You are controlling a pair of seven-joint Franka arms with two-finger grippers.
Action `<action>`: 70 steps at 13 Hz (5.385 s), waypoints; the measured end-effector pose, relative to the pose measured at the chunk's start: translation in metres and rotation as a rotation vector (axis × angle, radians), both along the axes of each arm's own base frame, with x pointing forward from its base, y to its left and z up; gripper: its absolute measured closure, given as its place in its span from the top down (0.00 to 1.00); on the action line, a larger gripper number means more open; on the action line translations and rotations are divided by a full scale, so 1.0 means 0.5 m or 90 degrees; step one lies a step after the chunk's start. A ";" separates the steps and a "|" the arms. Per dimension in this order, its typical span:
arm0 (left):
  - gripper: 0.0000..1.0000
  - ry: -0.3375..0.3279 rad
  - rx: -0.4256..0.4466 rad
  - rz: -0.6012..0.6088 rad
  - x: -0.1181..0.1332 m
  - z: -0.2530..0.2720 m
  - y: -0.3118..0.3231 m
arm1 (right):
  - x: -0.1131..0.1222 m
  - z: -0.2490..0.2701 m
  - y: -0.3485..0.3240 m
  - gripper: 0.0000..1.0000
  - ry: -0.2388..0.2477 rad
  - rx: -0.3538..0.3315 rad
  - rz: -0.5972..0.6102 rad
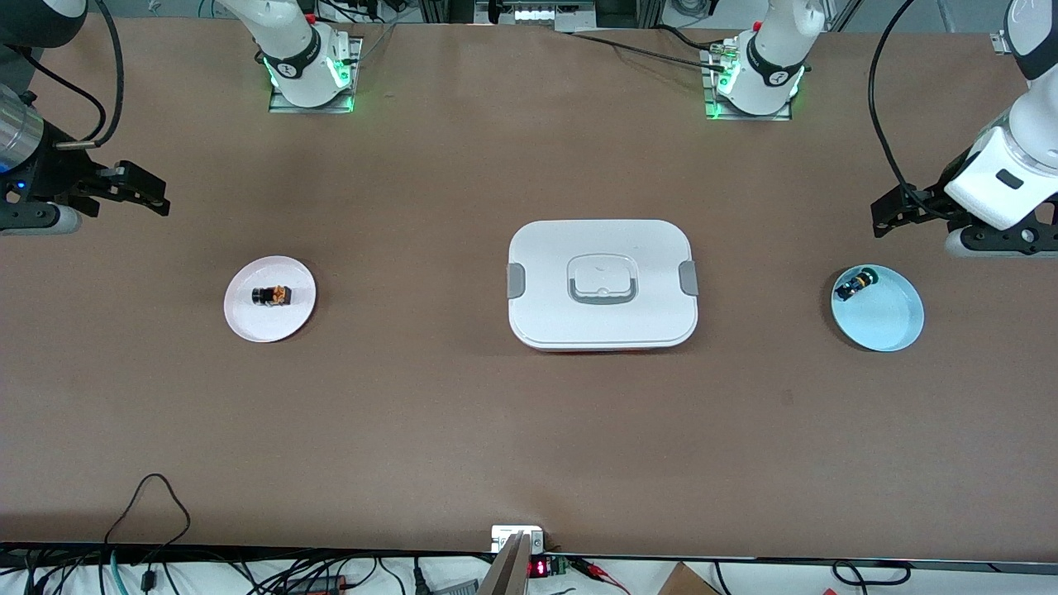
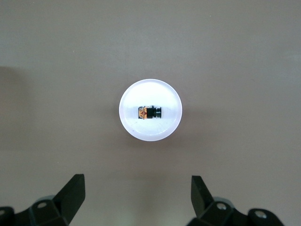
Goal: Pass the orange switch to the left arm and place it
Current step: 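Move the right gripper down toward the orange switch on the white plate, then lower the right gripper and close it on the orange switch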
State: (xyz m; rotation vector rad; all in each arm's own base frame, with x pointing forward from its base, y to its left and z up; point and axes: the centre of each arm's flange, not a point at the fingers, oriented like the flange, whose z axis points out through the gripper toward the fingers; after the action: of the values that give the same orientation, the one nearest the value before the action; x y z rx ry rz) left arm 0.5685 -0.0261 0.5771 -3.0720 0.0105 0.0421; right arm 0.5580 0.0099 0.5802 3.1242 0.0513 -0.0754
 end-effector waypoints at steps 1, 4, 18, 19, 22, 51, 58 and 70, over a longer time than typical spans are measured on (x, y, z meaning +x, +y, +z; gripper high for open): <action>1.00 0.000 0.000 0.000 0.000 0.000 0.000 | 0.000 0.000 0.000 1.00 0.000 0.000 0.000; 1.00 0.000 0.000 0.000 0.000 0.000 0.000 | 0.000 0.001 0.000 1.00 -0.001 0.000 0.000; 1.00 0.000 0.000 0.001 0.000 0.000 0.001 | 0.075 -0.107 0.034 1.00 -0.008 -0.004 0.015; 1.00 0.000 0.000 0.001 0.000 0.000 0.001 | 0.092 -0.136 0.029 1.00 -0.009 -0.006 0.013; 1.00 0.000 0.000 0.001 0.000 0.000 0.002 | 0.127 -0.228 0.028 1.00 0.012 -0.011 0.011; 1.00 0.000 0.000 0.001 0.000 0.000 0.002 | 0.030 -0.756 0.011 1.00 0.037 -0.054 0.073; 1.00 0.000 0.000 0.001 0.000 0.000 0.002 | -0.002 -0.791 0.006 0.99 0.038 -0.050 0.077; 1.00 0.000 0.000 0.003 0.000 0.000 0.005 | -0.009 -0.763 0.016 0.72 0.051 -0.041 0.083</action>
State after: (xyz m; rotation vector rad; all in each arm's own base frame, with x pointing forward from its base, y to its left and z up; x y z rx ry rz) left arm 0.5686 -0.0237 0.5772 -3.0720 0.0038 0.0421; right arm 0.5533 0.0177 0.1987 3.0437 0.2489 -0.1952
